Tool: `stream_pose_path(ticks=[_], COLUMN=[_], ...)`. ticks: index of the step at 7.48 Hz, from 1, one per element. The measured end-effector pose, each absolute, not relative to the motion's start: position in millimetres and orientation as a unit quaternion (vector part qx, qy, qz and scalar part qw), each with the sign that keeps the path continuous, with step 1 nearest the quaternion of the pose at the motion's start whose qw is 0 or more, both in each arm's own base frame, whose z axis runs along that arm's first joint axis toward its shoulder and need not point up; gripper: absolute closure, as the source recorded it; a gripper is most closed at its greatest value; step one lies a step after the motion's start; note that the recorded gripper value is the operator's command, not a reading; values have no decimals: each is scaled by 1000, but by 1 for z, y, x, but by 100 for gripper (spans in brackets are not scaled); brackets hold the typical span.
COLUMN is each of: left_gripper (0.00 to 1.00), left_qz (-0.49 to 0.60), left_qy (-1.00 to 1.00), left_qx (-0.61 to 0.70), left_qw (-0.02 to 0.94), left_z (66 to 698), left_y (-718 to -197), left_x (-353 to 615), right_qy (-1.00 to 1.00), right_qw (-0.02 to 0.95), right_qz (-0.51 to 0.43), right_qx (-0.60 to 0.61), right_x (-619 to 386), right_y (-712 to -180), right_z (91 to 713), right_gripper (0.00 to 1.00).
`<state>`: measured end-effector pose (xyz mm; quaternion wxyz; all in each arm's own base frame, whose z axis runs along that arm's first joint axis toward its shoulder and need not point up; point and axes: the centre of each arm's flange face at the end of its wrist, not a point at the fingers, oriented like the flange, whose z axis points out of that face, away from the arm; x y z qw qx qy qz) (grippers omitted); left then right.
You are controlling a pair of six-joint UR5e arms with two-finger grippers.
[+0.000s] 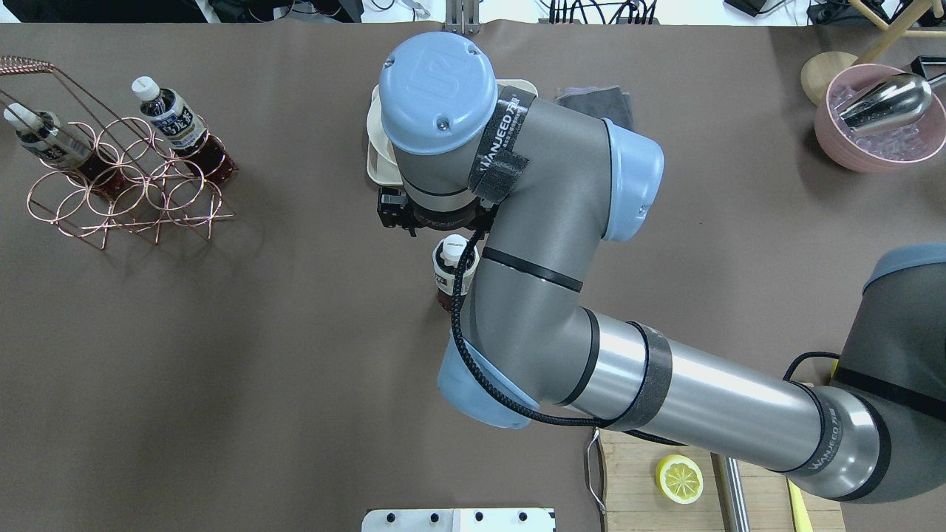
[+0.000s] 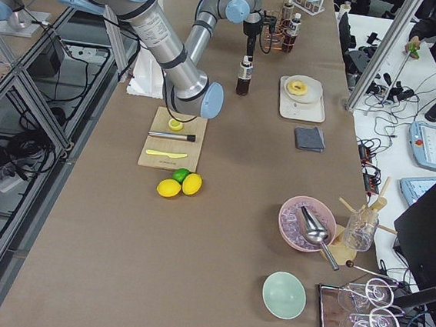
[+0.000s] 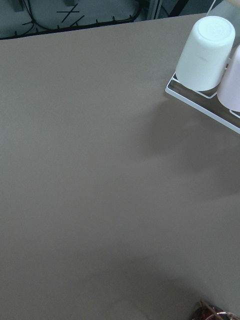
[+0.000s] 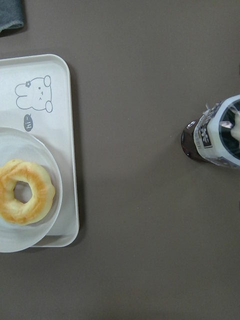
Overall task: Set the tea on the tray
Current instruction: 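Lower the right gripper over the bottle cap and grasp the bottle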
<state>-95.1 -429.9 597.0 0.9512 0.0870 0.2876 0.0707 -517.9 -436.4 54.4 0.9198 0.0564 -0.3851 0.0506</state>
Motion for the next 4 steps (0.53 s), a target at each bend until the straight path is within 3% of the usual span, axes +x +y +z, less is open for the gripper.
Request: stream_pose_path(ticks=[1, 2, 3, 4], left_gripper=[2, 2, 2, 2], left_qz=[71, 71, 71, 71], left_qy=[288, 288, 288, 287], left_qx=[87, 87, 88, 88], left_qw=[951, 951, 951, 951], left_z=[597, 597, 597, 596], left_y=[-430, -430, -430, -430], left_x=[-95, -95, -95, -95], right_qy=[-381, -377, -375, -375], right_qw=[922, 923, 924, 924], right_qz=[51, 51, 51, 52], right_qx=[54, 53, 51, 51], right_x=[-519, -519, -520, -521], right_y=[-437, -437, -436, -436], right_z=[59, 64, 66, 67], right_gripper=[13, 25, 64, 98])
